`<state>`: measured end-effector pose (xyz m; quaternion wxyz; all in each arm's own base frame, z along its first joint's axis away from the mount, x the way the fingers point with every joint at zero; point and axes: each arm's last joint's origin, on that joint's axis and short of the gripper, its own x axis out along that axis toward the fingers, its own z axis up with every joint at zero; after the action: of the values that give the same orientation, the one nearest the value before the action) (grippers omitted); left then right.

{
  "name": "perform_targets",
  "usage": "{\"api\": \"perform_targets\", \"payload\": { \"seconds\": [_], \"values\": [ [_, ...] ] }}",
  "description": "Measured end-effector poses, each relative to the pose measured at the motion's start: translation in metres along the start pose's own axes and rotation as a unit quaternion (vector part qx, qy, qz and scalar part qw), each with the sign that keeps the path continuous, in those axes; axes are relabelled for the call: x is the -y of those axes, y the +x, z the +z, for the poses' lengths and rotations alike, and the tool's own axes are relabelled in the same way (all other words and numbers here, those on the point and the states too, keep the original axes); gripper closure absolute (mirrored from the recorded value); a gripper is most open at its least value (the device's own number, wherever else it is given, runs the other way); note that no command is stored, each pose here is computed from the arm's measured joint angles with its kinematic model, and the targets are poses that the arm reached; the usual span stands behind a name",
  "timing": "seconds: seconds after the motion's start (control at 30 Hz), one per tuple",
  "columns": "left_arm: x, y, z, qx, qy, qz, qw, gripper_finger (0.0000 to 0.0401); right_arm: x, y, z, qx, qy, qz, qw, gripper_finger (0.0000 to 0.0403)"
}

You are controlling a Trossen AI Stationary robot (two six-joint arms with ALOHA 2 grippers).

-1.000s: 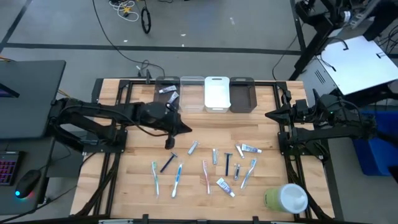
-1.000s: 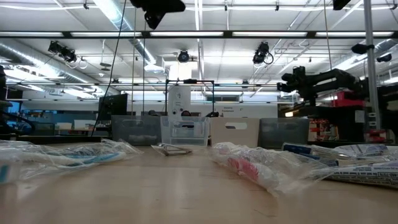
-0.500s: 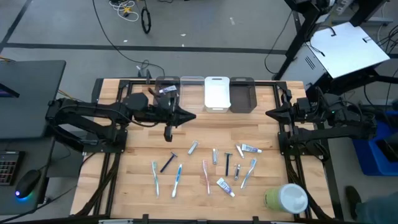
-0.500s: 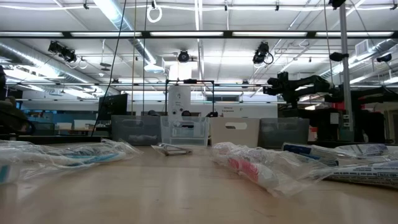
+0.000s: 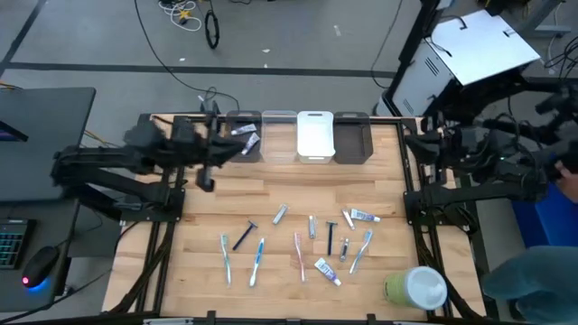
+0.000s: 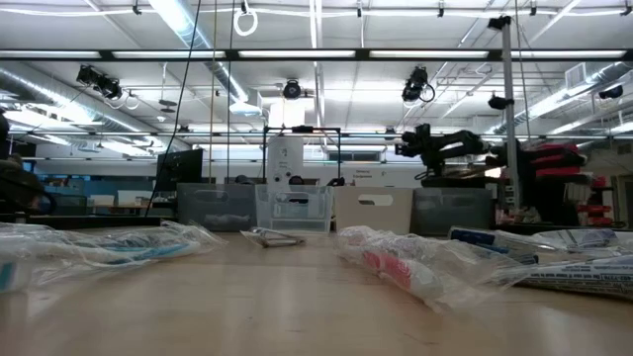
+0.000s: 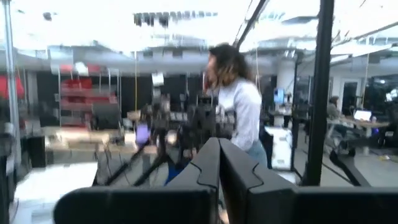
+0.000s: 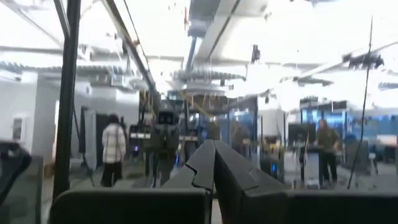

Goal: Pick & Place Travel size toiletries
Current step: Put the green toothbrush into the transparent bin

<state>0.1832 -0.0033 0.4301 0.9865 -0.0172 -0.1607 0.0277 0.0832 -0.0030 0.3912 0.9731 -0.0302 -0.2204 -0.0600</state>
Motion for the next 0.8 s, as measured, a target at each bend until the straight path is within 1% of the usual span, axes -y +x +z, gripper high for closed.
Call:
{"api": "perform_targets", "payload": {
  "seconds": [0.13, 0.23, 0.33, 0.47, 0.53, 0.67, 0.8],
  "values": [
    [-0.001, -0.016, 0.014, 0.026, 0.020, 0.000, 0.999, 0.0396, 0.000, 0.000, 0.004, 0.022, 0.002, -0.002, 1.000, 0.0398],
    [-0.002, -0.026, 0.020, 0.028, 0.025, 0.000, 0.999, 0.0396, -0.001, 0.005, -0.001, 0.005, 0.000, 0.000, 1.000, 0.0399],
    [-0.003, -0.032, 0.018, 0.005, 0.023, 0.001, 1.000, 0.0394, -0.002, 0.013, -0.010, -0.027, -0.004, 0.002, 1.000, 0.0400],
    [-0.003, -0.031, 0.010, -0.037, 0.008, 0.001, 0.999, 0.0397, -0.004, 0.024, -0.024, -0.068, -0.008, 0.006, 0.998, 0.0401],
    [-0.003, -0.030, 0.006, -0.050, 0.005, 0.002, 0.999, 0.0396, -0.005, 0.028, -0.028, -0.078, -0.009, 0.007, 0.997, 0.0401],
    [-0.003, -0.029, 0.005, -0.049, 0.015, 0.003, 0.999, 0.0391, -0.006, 0.032, -0.032, -0.086, -0.010, 0.007, 0.996, 0.0401],
    [-0.004, -0.036, 0.012, -0.028, 0.037, 0.017, 0.999, 0.0392, -0.006, 0.032, -0.032, -0.086, -0.010, 0.008, 0.996, 0.0401]
  ]
}}
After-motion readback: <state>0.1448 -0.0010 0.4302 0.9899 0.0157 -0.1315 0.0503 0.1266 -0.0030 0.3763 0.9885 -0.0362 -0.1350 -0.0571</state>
